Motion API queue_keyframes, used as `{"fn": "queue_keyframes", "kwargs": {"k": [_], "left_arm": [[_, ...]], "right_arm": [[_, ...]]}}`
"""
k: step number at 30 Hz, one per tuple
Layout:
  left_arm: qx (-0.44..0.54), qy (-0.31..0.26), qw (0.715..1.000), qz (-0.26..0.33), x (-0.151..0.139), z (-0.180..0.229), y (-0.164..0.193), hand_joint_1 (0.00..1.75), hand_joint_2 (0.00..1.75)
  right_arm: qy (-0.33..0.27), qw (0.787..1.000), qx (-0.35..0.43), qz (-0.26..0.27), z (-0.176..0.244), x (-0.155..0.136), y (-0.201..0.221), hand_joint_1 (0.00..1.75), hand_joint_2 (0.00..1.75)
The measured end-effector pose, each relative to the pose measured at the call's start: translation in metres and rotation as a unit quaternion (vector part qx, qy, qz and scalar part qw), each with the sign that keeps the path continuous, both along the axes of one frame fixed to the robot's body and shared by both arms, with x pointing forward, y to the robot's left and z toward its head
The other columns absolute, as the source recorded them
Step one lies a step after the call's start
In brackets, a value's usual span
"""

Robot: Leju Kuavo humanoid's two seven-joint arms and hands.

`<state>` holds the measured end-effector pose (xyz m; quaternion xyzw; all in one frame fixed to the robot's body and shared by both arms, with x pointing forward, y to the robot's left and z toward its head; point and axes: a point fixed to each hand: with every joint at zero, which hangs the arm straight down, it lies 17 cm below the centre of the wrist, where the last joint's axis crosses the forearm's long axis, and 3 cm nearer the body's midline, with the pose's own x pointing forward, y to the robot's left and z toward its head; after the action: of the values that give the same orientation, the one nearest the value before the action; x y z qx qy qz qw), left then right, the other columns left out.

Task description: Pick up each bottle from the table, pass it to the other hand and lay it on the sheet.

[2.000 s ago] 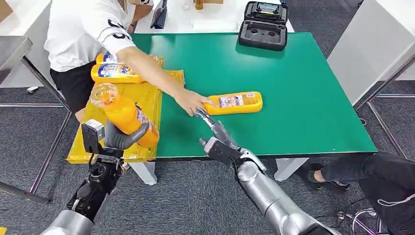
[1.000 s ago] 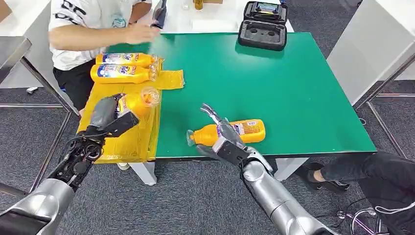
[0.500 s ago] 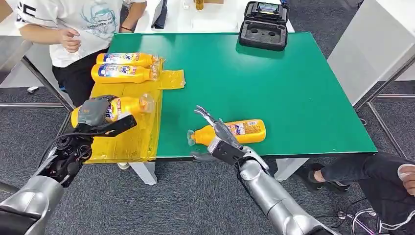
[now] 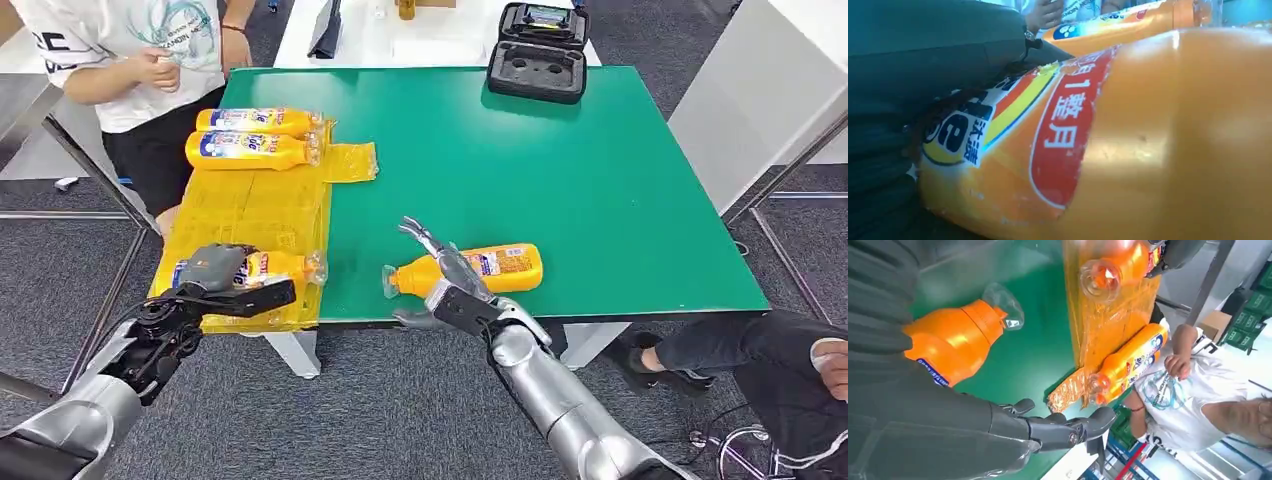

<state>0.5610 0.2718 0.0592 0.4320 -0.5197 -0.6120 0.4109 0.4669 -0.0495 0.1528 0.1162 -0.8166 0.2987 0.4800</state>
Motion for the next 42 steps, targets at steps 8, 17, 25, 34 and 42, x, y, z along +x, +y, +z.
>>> {"fn": "queue_keyframes", "kwargs": {"k": [8,17,25,34,42], "left_arm": [[0.001,0.002,1.0,-0.001,0.0,-0.001,0.0,1.64,1.75],[0.022,0.011,1.0,-0.005,0.0,-0.004,-0.002,1.57,1.75],[0.025,0.022,0.999,-0.001,0.002,-0.005,0.0,0.99,1.75],[0.047,0.071,0.996,-0.008,0.007,-0.011,0.0,0.12,1.75],[0.05,0.08,0.996,-0.004,0.007,-0.013,0.003,0.12,1.75]], "right_arm": [[0.0,1.0,0.0,0.002,0.0,0.0,0.0,0.0,1.75],[0.008,1.0,-0.01,0.001,-0.009,-0.001,-0.001,0.0,1.75],[0.011,1.0,-0.012,0.001,-0.012,-0.001,-0.001,0.0,1.75],[0.016,1.0,-0.015,0.001,-0.016,-0.001,-0.002,0.0,1.75],[0.016,1.0,-0.014,0.003,-0.016,-0.002,0.001,0.0,1.75]]}}
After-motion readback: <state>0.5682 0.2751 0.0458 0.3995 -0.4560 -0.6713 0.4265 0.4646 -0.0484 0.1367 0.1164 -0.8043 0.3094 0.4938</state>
